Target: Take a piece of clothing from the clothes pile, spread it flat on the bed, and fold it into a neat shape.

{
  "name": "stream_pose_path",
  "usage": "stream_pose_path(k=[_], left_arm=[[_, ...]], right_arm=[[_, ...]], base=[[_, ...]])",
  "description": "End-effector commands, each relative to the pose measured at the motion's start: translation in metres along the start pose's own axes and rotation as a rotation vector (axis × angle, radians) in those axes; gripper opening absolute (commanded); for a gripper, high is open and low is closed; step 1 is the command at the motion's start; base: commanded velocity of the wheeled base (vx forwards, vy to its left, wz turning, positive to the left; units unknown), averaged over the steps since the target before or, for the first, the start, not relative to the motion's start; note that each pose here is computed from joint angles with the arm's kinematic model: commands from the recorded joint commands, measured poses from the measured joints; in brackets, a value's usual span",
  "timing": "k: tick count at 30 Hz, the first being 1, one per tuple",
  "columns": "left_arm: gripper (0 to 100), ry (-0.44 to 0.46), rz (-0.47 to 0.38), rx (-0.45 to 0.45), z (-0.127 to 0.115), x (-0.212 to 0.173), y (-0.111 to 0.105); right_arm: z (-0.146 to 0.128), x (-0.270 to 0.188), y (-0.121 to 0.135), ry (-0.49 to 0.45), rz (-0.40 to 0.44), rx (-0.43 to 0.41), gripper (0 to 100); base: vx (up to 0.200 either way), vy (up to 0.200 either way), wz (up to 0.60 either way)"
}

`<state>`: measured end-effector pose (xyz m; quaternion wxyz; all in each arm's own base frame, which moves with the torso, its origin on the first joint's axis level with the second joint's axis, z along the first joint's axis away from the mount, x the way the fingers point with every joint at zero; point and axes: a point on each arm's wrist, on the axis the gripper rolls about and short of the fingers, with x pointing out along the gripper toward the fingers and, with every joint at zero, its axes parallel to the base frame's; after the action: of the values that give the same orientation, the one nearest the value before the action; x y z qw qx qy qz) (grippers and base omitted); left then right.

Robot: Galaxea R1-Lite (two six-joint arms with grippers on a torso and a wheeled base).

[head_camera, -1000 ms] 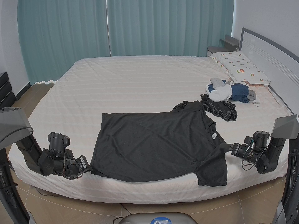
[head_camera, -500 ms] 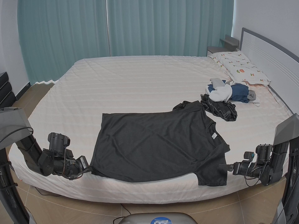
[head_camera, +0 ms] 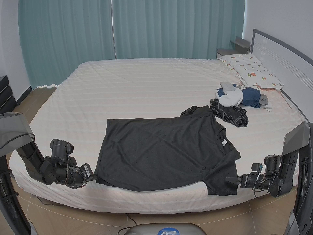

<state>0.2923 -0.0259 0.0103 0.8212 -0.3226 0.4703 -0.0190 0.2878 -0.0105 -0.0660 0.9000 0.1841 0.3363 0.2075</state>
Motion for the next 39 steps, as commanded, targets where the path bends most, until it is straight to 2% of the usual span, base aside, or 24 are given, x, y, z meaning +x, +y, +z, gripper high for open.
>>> stream_pose_path(k=[1,8,9,20,24,28,39], left_arm=[[0,0.001,0.000,-0.001,0.000,0.000,0.000],[0,0.003,0.002,-0.001,0.000,0.001,0.001],[0,0.002,0.001,-0.001,0.000,0.001,0.000],[0,0.005,0.005,0.001,-0.002,0.000,0.001],[0,0.007,0.005,0.006,-0.003,-0.001,0.001],[0,0.009,0.013,0.012,-0.005,-0.002,0.002],[0,0.046,0.035,0.059,-0.016,-0.005,0.003]], right_arm=[[-0.002,0.006,-0.003,0.006,0.003,0.002,100],[-0.002,0.009,-0.003,0.006,0.009,-0.001,100],[-0.002,0.009,-0.003,0.006,0.009,-0.001,0],[-0.006,-0.013,-0.003,-0.033,-0.017,0.013,0],[-0.012,-0.030,-0.003,-0.027,-0.035,0.042,0],[-0.014,-0.049,0.002,-0.020,-0.015,0.066,0],[-0.022,-0.069,0.003,-0.004,-0.046,0.095,0]], base=[[0.000,0.000,0.00],[0.000,0.000,0.00],[0.000,0.000,0.00],[0.000,0.000,0.00],[0.000,0.000,0.00],[0.000,0.000,0.00],[0.000,0.000,0.00]])
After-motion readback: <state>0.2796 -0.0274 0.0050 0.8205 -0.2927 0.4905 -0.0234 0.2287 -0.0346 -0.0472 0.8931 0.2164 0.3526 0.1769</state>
